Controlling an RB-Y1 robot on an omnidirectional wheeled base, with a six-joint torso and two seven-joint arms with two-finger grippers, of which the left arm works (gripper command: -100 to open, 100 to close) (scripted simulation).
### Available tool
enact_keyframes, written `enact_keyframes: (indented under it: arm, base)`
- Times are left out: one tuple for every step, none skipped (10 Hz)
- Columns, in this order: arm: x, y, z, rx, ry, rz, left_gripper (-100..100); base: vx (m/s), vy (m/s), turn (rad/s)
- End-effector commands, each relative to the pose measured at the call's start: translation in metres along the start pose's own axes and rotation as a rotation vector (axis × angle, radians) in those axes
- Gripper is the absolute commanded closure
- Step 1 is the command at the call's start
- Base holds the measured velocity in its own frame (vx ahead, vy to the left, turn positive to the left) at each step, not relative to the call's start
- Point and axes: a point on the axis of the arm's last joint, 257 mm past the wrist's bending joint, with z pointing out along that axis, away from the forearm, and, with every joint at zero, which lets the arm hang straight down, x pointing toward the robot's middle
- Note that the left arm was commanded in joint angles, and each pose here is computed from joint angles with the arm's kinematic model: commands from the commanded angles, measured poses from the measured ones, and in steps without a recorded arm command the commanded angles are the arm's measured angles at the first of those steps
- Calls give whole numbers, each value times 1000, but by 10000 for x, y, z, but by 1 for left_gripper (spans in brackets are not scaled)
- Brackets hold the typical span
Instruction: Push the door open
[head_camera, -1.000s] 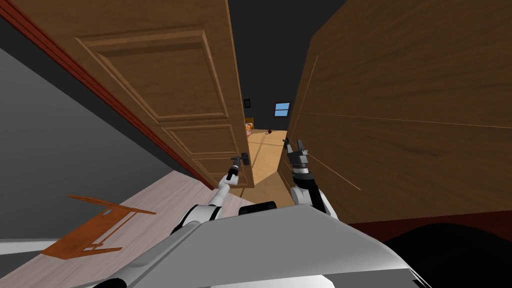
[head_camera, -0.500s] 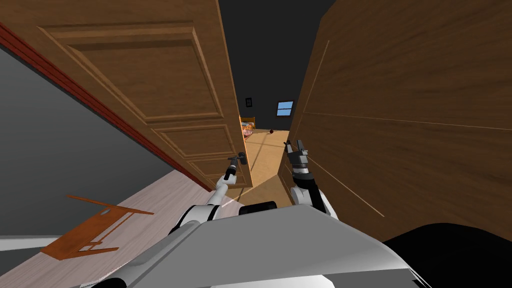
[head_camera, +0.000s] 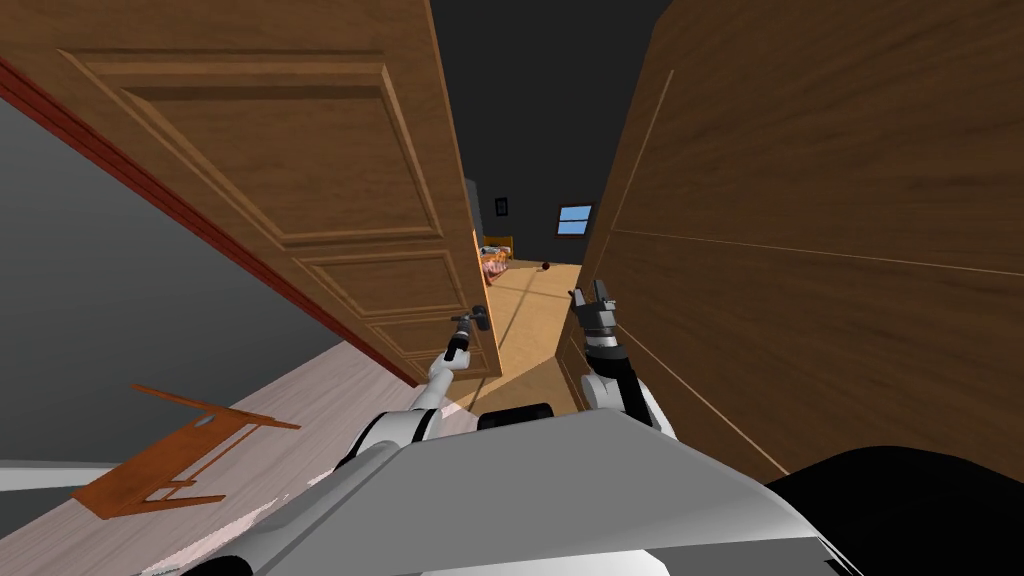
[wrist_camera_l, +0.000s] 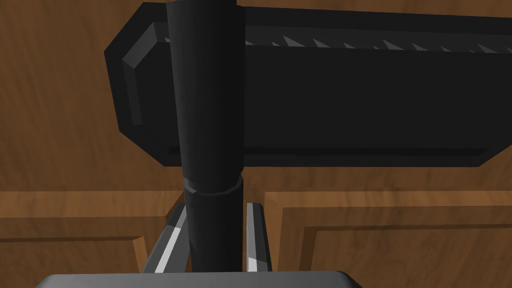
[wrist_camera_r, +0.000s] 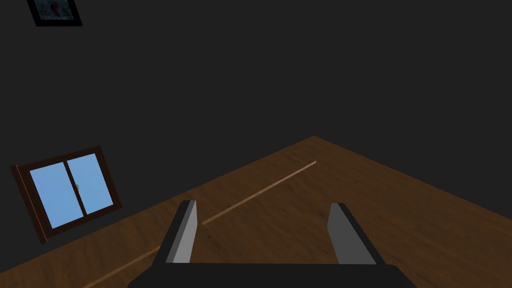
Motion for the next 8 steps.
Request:
enact_keyframes:
  arm:
    - [-124, -54, 4, 10, -22, 2, 100]
    - [-124, -54, 4, 10, -22, 2, 100]
    - [-124, -54, 4, 10, -22, 2, 100]
    - [-205, -50, -3, 9, -39, 0, 100]
    - [-236, -49, -5, 9, -45, -1, 100]
    - [-269, -47, -9, 9, -52, -2, 100]
    - [-262, -5, -29, -2, -50, -1, 100]
    - [-297, -43, -15, 6, -67, 9, 100]
  base:
    - [157, -130, 73]
    - [107, -97, 44]
    - [52, -36, 10]
    - [116, -74, 33]
    - [156, -119, 60]
    - [131, -105, 68]
    - [55, -38, 39]
    - [110, -13, 110]
